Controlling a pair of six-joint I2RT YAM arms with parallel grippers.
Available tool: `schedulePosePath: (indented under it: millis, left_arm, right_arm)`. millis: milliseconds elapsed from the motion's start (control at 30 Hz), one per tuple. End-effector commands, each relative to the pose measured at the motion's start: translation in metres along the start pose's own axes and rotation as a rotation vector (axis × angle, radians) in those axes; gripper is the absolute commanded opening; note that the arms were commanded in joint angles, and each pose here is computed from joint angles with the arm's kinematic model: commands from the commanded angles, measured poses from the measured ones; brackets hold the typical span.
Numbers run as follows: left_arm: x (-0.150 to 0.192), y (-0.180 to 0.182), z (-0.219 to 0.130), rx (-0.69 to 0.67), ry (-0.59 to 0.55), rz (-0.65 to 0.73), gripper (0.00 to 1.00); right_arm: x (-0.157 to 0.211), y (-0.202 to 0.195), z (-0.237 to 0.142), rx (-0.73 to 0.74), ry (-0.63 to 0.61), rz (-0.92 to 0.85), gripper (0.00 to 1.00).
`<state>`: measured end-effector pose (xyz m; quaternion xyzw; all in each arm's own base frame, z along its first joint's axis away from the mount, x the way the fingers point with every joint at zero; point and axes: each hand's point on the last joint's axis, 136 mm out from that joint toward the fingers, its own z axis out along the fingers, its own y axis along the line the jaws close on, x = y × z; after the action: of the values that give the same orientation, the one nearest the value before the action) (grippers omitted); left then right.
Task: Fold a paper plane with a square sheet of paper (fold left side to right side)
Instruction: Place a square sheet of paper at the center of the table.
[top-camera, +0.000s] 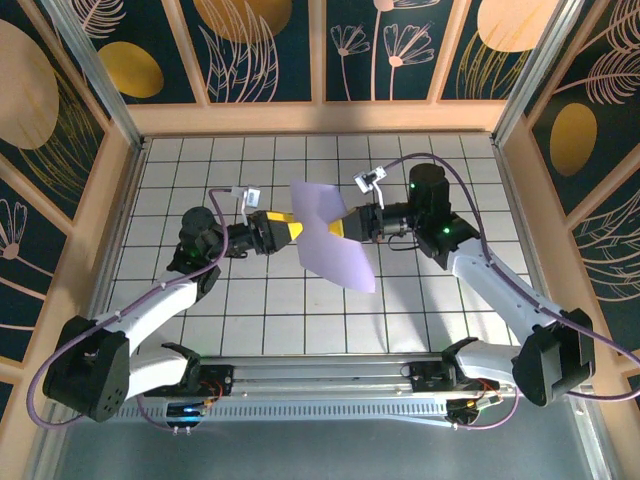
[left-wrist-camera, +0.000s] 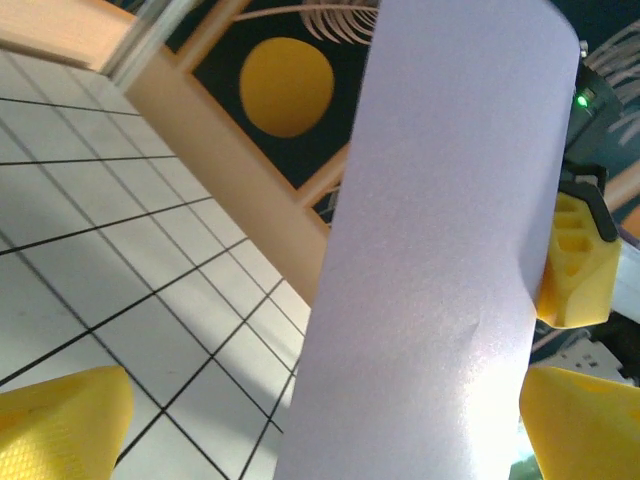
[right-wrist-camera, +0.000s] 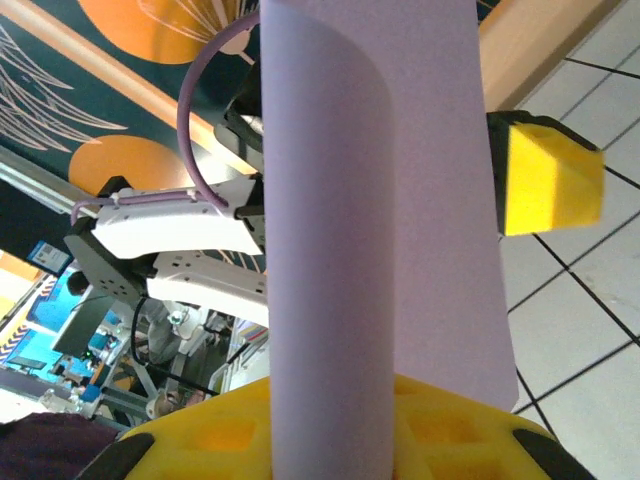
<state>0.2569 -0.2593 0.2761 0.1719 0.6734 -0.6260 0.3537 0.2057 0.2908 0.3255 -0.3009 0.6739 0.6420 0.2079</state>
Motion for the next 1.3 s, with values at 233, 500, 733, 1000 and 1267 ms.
schedulePosePath:
  millis: [233, 500, 733, 1000, 1267]
  left_arm:
    - [-0.007, -0.036, 0.006, 0.105, 0.019, 0.14, 0.34]
    - [-0.001, -0.02, 0.005, 0.034, 0.021, 0.112, 0.2]
    - [0.006, 0.0, 0.006, -0.031, 0.019, 0.053, 0.0]
    - [0.05, 0.091, 0.007, -0.312, 0.095, -0.234, 0.0]
    - [0.109, 0.164, -0.003, -0.516, 0.175, -0.473, 0.0]
  right_arm:
    - [-0.019, -0.018, 0.002, 0.092, -0.03, -0.051, 0.24]
    - [-0.019, -0.043, -0.007, 0.198, -0.049, -0.027, 0.25]
    - [-0.016, -0.067, -0.016, 0.308, -0.056, 0.006, 0.33]
    - [-0.006, -0.138, -0.062, 0.65, -0.137, 0.135, 0.6]
    - [0.032, -0.194, -0.084, 0.836, -0.145, 0.279, 0.61]
